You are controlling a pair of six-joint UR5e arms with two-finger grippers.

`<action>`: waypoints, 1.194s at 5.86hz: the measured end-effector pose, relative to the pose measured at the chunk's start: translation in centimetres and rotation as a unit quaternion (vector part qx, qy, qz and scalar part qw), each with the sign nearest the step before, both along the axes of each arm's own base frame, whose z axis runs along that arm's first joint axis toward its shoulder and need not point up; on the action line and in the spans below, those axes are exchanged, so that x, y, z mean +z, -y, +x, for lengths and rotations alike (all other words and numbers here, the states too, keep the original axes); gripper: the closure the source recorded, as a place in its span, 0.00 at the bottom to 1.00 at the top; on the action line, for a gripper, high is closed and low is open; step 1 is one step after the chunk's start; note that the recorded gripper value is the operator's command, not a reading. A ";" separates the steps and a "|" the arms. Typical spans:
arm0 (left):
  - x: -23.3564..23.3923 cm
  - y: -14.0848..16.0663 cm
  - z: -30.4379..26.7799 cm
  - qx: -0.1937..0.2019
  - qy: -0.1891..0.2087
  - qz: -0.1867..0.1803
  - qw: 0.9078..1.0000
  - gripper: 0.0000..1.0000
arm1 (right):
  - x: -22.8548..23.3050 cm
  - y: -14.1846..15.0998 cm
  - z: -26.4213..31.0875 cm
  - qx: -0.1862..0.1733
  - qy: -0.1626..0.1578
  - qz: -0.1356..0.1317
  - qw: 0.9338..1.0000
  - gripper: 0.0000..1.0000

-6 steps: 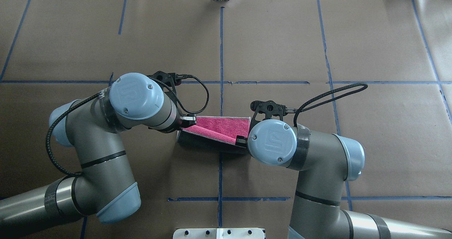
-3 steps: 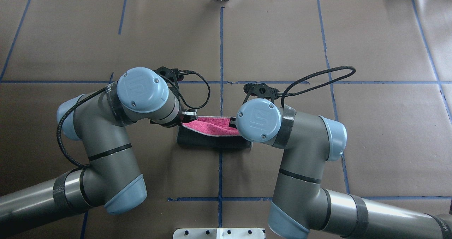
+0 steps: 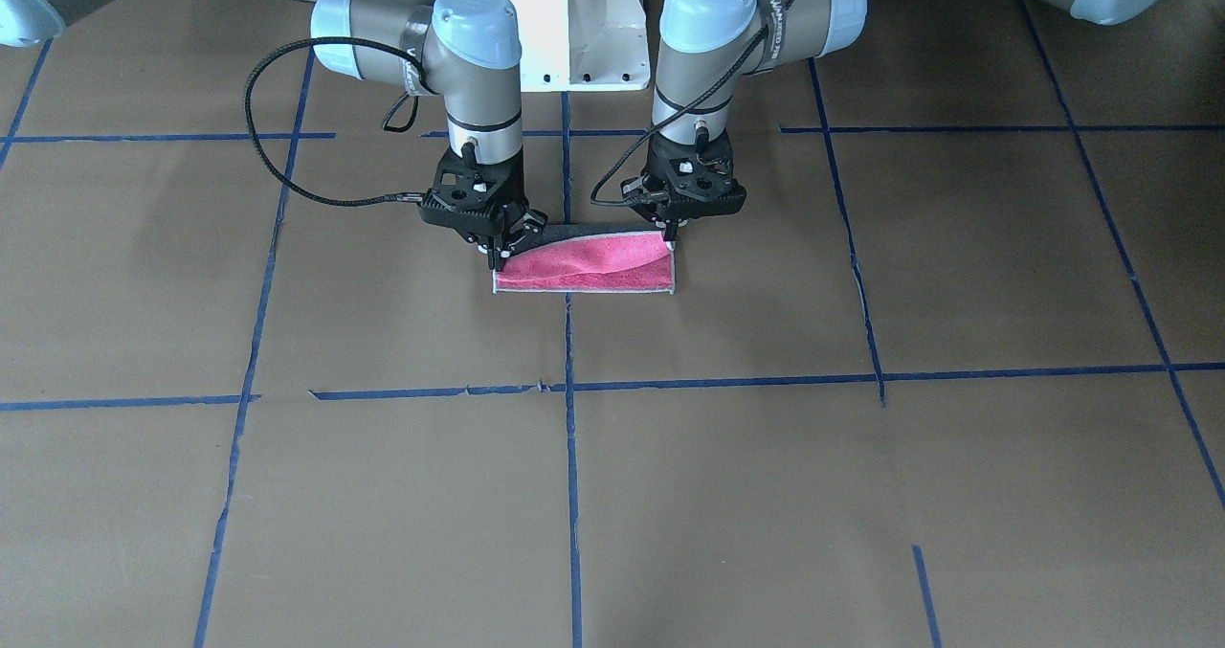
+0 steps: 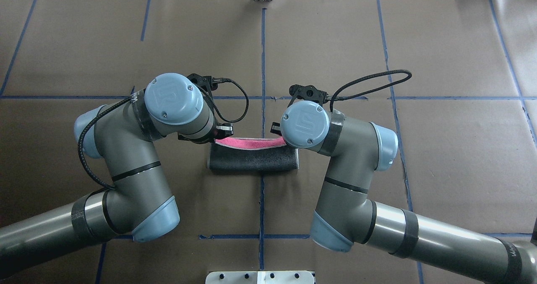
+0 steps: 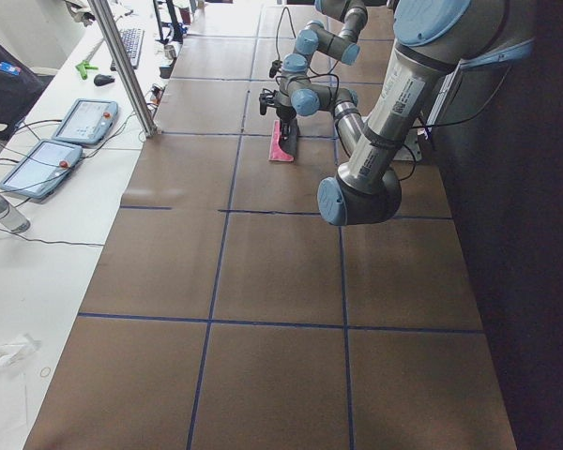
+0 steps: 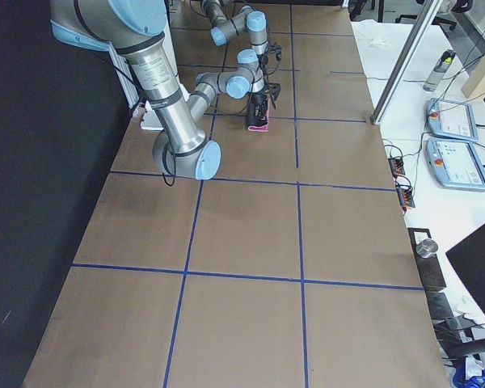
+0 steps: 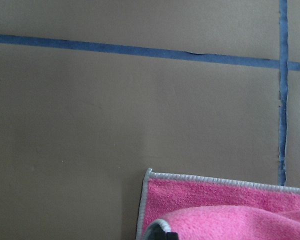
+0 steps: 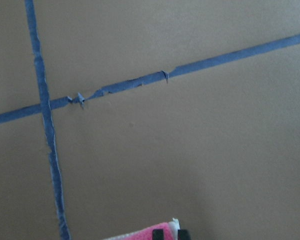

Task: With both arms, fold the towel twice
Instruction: 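Raise the right gripper away while the left gripper moves to the strip end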

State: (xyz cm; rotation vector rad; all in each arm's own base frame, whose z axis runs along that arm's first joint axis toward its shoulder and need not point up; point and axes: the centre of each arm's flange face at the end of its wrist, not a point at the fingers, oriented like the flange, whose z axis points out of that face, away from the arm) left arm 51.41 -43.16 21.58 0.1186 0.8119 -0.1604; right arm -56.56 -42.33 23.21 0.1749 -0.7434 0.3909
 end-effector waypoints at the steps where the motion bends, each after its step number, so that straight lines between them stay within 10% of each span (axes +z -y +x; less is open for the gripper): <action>1: 0.4 2.6 0.1 -0.012 0.004 0.003 1.000 0.00 | -0.1 2.7 -0.1 0.002 -0.011 0.003 1.000 0.00; 4: 1.2 9.4 -1.4 -0.017 0.010 0.039 0.999 0.00 | -0.1 10.0 3.6 -0.053 -0.017 -0.002 0.998 0.00; 7: 3.7 6.4 -1.9 0.015 -0.022 0.064 0.998 0.00 | 1.6 11.4 8.3 -0.102 -0.012 0.018 0.995 0.00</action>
